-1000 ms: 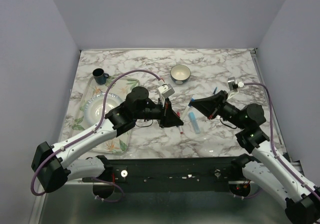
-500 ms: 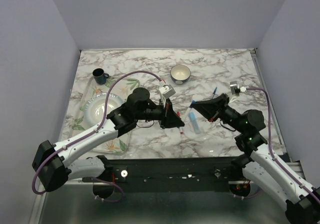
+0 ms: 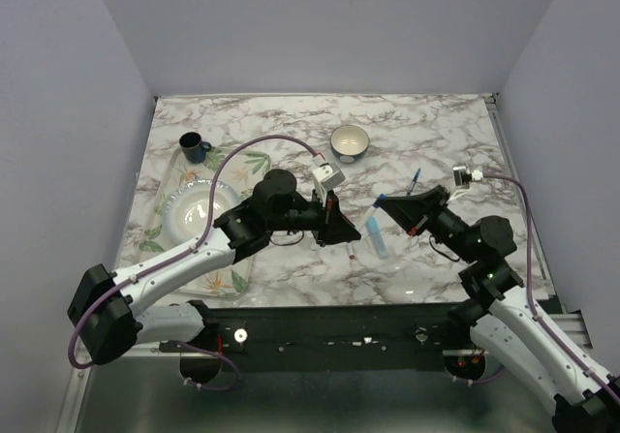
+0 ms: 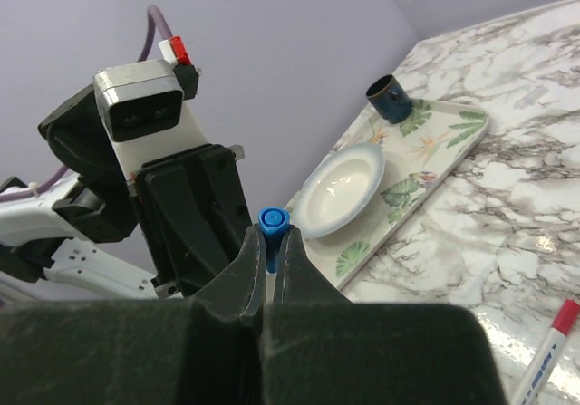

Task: Insert the pens into the pen caps

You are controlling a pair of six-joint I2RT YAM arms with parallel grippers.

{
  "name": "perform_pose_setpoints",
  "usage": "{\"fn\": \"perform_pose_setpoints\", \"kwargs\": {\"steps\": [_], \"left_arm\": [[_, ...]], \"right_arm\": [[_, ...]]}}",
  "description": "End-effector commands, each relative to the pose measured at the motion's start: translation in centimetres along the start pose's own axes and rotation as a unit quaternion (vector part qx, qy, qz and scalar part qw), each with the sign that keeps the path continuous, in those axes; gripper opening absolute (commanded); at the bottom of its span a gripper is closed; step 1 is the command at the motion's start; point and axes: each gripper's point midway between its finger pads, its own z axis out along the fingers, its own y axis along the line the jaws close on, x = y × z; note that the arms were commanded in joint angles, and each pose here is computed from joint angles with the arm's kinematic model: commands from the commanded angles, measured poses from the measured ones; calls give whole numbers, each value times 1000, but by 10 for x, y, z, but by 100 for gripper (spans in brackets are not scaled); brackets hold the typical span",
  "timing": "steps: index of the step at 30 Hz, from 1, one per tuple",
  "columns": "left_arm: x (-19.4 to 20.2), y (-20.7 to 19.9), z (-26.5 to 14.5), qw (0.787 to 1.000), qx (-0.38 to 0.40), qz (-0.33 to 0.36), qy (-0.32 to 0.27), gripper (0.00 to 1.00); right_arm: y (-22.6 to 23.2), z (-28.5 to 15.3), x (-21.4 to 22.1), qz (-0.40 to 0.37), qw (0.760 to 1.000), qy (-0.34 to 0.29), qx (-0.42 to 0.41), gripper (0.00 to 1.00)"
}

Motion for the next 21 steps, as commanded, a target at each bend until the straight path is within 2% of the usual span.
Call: {"fn": "perform_pose_setpoints", "kwargs": {"steps": [1, 5, 14, 18, 21], "left_arm": [[-113, 0, -8, 978, -51, 80, -188, 0], [-122, -10, -8, 977, -36, 90, -192, 0], [-144, -14, -9, 973, -43, 73, -214, 0], [-157, -25, -10, 971, -26, 70, -226, 0], [-163, -21, -13, 967, -42, 70, -241, 0]], "right_arm": [[-12, -20, 61, 26, 991, 128, 12, 1], [-10, -24, 65, -11, 991, 133, -9, 1], [-6, -26, 67, -12, 991, 128, -25, 1], [-1, -28, 70, -12, 990, 137, -42, 1], [-2, -28, 75, 5, 988, 153, -33, 1]]}}
